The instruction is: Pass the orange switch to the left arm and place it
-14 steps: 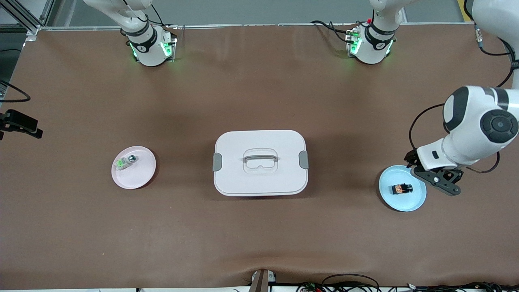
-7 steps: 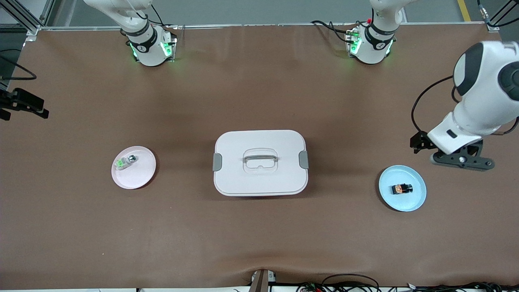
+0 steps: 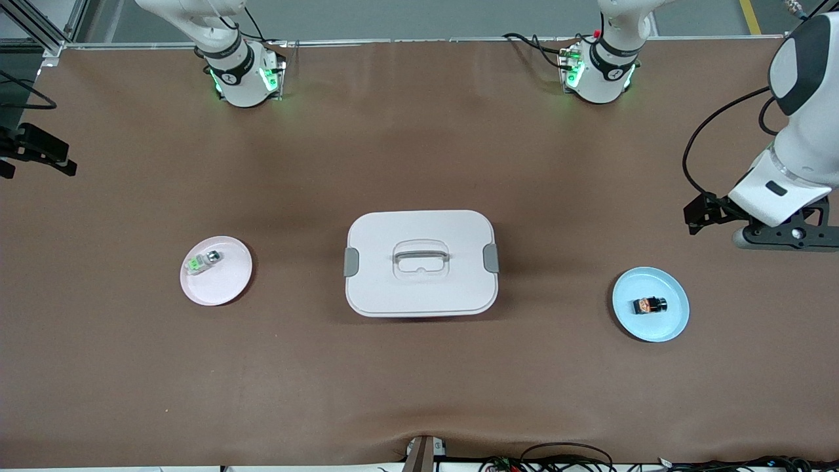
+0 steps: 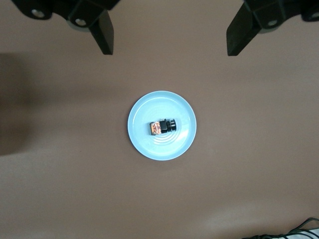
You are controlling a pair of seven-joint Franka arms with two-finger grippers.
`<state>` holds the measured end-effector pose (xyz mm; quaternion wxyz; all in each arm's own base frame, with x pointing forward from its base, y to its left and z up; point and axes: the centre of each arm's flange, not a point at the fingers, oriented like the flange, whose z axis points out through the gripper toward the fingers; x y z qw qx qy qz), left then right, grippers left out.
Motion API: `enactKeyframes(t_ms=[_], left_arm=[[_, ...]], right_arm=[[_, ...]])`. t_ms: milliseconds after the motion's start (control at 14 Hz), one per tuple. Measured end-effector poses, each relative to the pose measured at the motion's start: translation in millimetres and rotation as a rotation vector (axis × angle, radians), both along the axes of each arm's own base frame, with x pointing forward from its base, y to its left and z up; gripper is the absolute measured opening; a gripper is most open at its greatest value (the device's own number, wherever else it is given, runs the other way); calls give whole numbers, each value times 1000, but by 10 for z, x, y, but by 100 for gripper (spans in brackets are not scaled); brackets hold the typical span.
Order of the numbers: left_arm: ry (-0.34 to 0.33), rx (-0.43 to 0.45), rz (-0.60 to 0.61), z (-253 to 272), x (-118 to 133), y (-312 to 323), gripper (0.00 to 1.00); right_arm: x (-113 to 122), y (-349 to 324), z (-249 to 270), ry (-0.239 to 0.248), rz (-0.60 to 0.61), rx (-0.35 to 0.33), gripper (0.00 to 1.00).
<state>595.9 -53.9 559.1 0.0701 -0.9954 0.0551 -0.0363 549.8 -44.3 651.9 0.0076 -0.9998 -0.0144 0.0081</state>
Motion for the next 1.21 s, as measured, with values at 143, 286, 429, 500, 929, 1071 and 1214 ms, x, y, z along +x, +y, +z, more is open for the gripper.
enactKeyframes(t_ms=[143,286,429,500,929,1071,1214], left_arm=[[21,-2,17,181,-144,-35,100],[32,-41,36,403,-323,-66,100],[44,-76,58,580,-482,-19,100],[48,-84,61,647,-545,-11,100],[75,-113,35,808,-769,-183,100],[73,-122,37,844,-806,-173,100],[74,-122,39,889,-850,-157,100]], right_arm=[[-33,-59,-15,4,-14,24,100],[-90,-90,-55,13,-26,52,100],[-147,-100,-73,19,-31,62,100],[-166,-99,-75,20,-32,63,100],[-228,-65,-72,20,-28,66,100],[-237,-34,-53,17,-23,66,100],[-243,-28,-44,15,-22,65,100]])
